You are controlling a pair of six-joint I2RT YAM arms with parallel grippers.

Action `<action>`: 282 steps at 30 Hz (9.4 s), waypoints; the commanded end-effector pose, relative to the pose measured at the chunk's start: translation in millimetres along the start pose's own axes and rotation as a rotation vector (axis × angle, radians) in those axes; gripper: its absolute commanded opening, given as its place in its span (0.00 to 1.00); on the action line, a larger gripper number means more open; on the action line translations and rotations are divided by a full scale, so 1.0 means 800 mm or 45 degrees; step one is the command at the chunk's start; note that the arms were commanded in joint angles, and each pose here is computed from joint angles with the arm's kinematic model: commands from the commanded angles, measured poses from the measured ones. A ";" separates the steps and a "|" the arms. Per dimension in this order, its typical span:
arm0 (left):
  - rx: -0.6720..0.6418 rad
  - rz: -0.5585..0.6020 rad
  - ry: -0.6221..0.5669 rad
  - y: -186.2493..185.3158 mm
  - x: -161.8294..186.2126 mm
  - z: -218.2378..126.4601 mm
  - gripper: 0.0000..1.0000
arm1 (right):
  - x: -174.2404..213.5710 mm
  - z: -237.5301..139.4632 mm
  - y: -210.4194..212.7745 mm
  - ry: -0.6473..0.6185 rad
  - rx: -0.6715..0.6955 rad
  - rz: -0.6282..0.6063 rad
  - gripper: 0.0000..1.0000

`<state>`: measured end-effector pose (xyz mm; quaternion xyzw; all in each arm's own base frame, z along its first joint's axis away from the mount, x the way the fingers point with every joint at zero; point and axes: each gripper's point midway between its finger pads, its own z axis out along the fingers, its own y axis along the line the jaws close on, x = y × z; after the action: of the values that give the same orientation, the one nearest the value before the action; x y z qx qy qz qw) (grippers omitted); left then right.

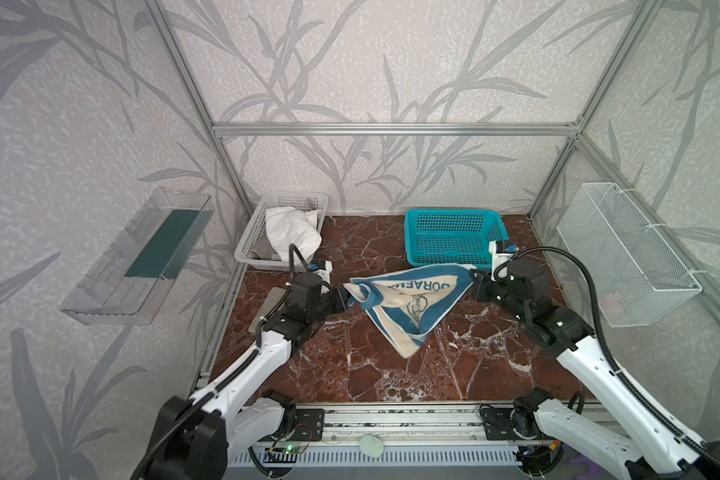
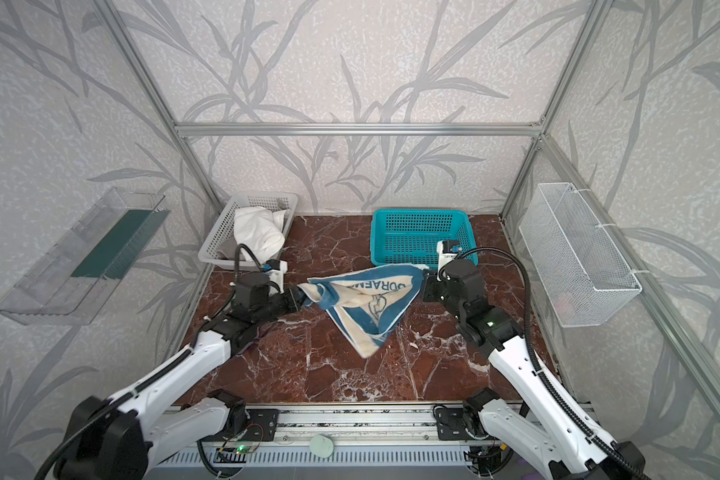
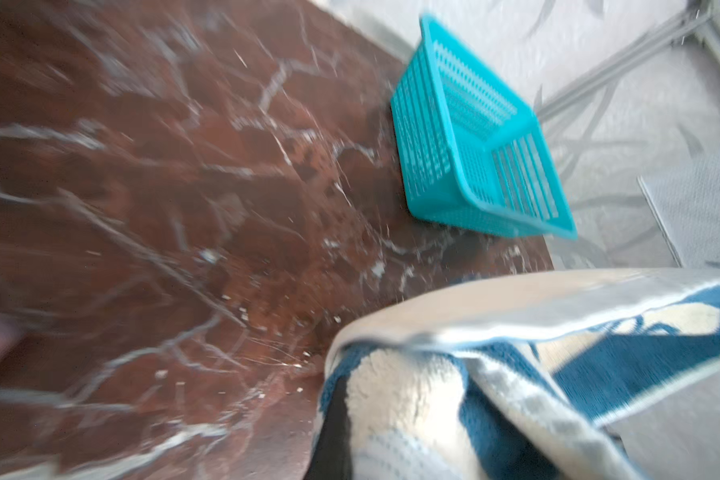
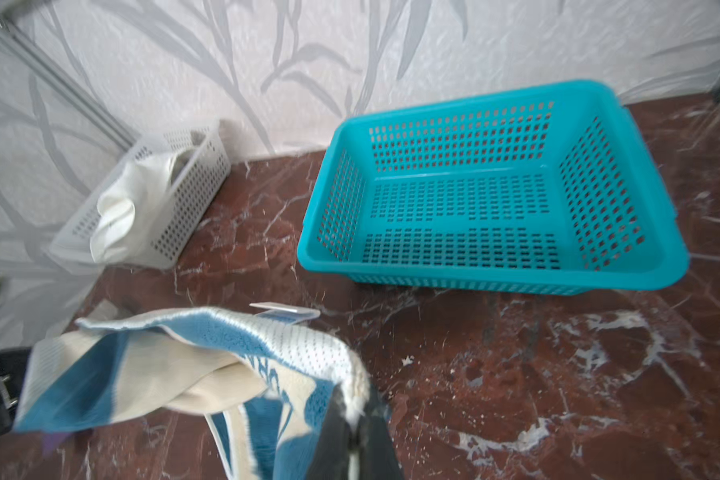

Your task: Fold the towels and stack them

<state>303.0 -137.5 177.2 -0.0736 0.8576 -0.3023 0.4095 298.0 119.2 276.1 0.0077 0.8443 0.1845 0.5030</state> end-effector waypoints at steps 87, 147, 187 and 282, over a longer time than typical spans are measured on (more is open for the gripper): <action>0.197 0.118 0.421 -0.202 -0.017 0.318 0.00 | 0.092 0.084 -0.112 0.362 0.065 0.076 0.00; -0.014 0.338 -0.487 -0.158 -0.344 -0.113 0.00 | -0.283 0.022 0.079 -0.258 -0.379 -0.263 0.00; 0.155 0.441 -0.863 -0.222 -0.377 -0.276 0.00 | -0.312 -0.125 0.152 -0.490 -0.398 -0.546 0.00; -0.463 -0.003 0.534 0.116 0.102 0.095 0.00 | 0.263 0.202 -0.024 0.991 -0.151 -0.140 0.00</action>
<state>328.6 -131.5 26.2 -0.0713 0.9605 -0.1596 0.2163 337.3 206.2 21.2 -0.1452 0.9554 0.2004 0.1614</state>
